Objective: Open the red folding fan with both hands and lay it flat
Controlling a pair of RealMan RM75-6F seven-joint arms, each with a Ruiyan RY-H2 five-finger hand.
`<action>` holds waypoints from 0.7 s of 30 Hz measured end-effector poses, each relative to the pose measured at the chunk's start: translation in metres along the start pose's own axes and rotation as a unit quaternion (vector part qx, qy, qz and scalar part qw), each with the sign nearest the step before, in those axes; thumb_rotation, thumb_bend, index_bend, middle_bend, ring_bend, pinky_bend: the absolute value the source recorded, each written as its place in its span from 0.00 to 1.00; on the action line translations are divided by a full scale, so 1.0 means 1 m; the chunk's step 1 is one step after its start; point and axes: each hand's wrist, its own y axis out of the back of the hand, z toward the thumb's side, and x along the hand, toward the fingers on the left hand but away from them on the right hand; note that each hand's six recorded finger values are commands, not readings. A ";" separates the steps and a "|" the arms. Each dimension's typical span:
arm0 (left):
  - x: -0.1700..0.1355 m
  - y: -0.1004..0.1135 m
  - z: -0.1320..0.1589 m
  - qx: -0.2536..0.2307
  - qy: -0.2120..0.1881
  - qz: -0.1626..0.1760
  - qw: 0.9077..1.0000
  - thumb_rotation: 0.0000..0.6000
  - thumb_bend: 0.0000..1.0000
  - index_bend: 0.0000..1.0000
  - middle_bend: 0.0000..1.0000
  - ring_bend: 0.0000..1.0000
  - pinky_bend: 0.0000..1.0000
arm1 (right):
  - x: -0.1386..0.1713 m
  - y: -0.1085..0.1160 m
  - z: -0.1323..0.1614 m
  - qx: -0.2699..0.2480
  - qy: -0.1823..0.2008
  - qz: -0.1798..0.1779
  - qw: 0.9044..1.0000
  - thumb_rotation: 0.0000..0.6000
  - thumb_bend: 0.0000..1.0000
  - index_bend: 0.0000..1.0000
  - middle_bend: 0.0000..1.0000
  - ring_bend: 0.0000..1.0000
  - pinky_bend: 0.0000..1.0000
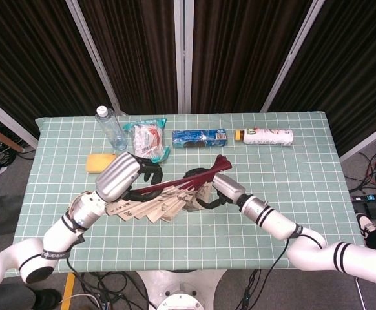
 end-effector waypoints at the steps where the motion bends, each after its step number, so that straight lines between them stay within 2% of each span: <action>1: -0.001 0.000 -0.001 0.002 0.000 0.000 1.000 1.00 0.34 0.63 0.66 0.66 0.78 | -0.001 0.000 0.000 0.003 0.000 -0.002 1.000 1.00 0.58 0.48 0.19 0.00 0.00; 3: -0.003 0.000 -0.003 0.007 0.000 0.000 1.000 1.00 0.34 0.63 0.66 0.66 0.78 | -0.004 0.003 0.000 0.016 0.001 -0.009 1.000 1.00 0.62 0.56 0.21 0.00 0.00; 4: -0.004 0.000 -0.004 0.011 0.000 -0.001 1.000 1.00 0.34 0.63 0.66 0.66 0.78 | -0.005 0.004 -0.001 0.023 0.000 -0.013 1.000 1.00 0.63 0.57 0.22 0.00 0.00; 9: -0.015 -0.003 -0.015 0.051 -0.001 -0.005 0.999 1.00 0.34 0.63 0.66 0.66 0.78 | -0.005 0.018 -0.007 0.083 -0.005 -0.047 0.995 1.00 0.62 0.59 0.22 0.00 0.00; 13: -0.020 -0.009 -0.023 0.097 -0.005 -0.005 0.995 1.00 0.34 0.63 0.66 0.66 0.76 | 0.000 0.031 -0.012 0.144 -0.007 -0.084 0.986 1.00 0.62 0.59 0.23 0.00 0.00; 16: -0.023 -0.017 -0.025 0.140 -0.014 -0.004 0.990 1.00 0.35 0.63 0.66 0.66 0.75 | 0.007 0.044 -0.014 0.197 -0.006 -0.125 0.972 1.00 0.62 0.59 0.23 0.00 0.00; 21: -0.027 -0.033 -0.030 0.222 -0.030 -0.003 0.974 1.00 0.35 0.63 0.66 0.66 0.75 | 0.027 0.062 -0.020 0.282 -0.006 -0.197 0.939 1.00 0.62 0.59 0.23 0.00 0.00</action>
